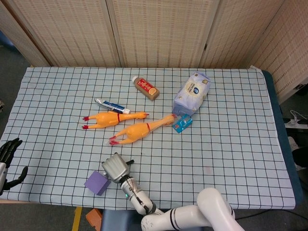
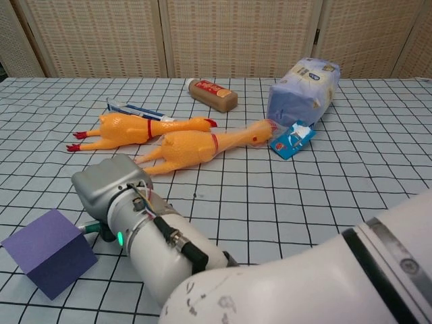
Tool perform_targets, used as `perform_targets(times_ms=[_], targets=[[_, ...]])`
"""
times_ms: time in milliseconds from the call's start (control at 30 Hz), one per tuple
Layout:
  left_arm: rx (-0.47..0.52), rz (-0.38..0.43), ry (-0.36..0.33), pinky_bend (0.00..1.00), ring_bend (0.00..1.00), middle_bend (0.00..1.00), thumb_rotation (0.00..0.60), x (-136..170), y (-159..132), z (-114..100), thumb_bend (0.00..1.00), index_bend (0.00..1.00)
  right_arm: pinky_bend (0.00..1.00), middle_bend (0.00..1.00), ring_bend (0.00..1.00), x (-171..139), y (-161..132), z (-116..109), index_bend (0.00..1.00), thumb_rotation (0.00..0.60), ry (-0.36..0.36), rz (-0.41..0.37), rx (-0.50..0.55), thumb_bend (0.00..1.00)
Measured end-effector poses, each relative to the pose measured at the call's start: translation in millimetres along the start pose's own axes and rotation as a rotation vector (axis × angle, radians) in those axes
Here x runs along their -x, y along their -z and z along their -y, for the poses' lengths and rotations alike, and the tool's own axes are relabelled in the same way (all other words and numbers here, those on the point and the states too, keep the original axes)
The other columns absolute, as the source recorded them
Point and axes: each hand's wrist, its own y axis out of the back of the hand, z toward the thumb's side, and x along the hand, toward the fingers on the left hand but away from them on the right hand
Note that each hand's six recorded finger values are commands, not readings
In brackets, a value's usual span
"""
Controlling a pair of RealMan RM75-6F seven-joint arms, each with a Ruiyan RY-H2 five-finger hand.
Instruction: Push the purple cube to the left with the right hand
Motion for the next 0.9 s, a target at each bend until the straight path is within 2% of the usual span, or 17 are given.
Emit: perform_targets(times_ms=[200,333,467,567,667,800,900], targets=[[-0.014,0.005,-0.002,0.11,0.00,0.00,0.600,1,-2,1,0.44,0.00,0.47,0.89,0.67,-8,20,-5,1.00,0.600,0.041,0.061,-0.010,0.41],[-0.024,0.010,-0.005,0.11,0.00,0.00,0.600,2,-5,2,0.44,0.00,0.47,0.89,0.67,-25,41,-8,1.00,0.600,0.059,0.089,-0.016,0.41],[-0.026,0.016,-0.009,0.11,0.00,0.00,0.600,3,-8,2,0.44,0.00,0.48,0.89,0.67,-57,86,-8,1.00,0.600,0.085,0.171,-0.027,0.41],[-0.034,0.022,-0.007,0.11,0.00,0.00,0.600,4,-10,3,0.44,0.00,0.48,0.89,0.67,-87,133,1,1.00,0.600,0.089,0.262,-0.043,0.41],[-0.041,0.023,-0.001,0.11,0.00,0.00,0.600,4,-11,5,0.44,0.00,0.48,0.89,0.67,-119,172,15,1.00,0.600,0.073,0.322,-0.056,0.41],[-0.048,0.019,0.009,0.11,0.00,0.00,0.600,2,-12,8,0.44,0.00,0.48,0.89,0.67,-153,200,32,0.99,0.600,0.071,0.362,-0.051,0.41],[-0.056,0.017,0.019,0.11,0.00,0.00,0.600,0,-12,11,0.44,0.00,0.48,0.88,0.64,-167,214,45,0.91,0.600,0.066,0.384,-0.023,0.41]])
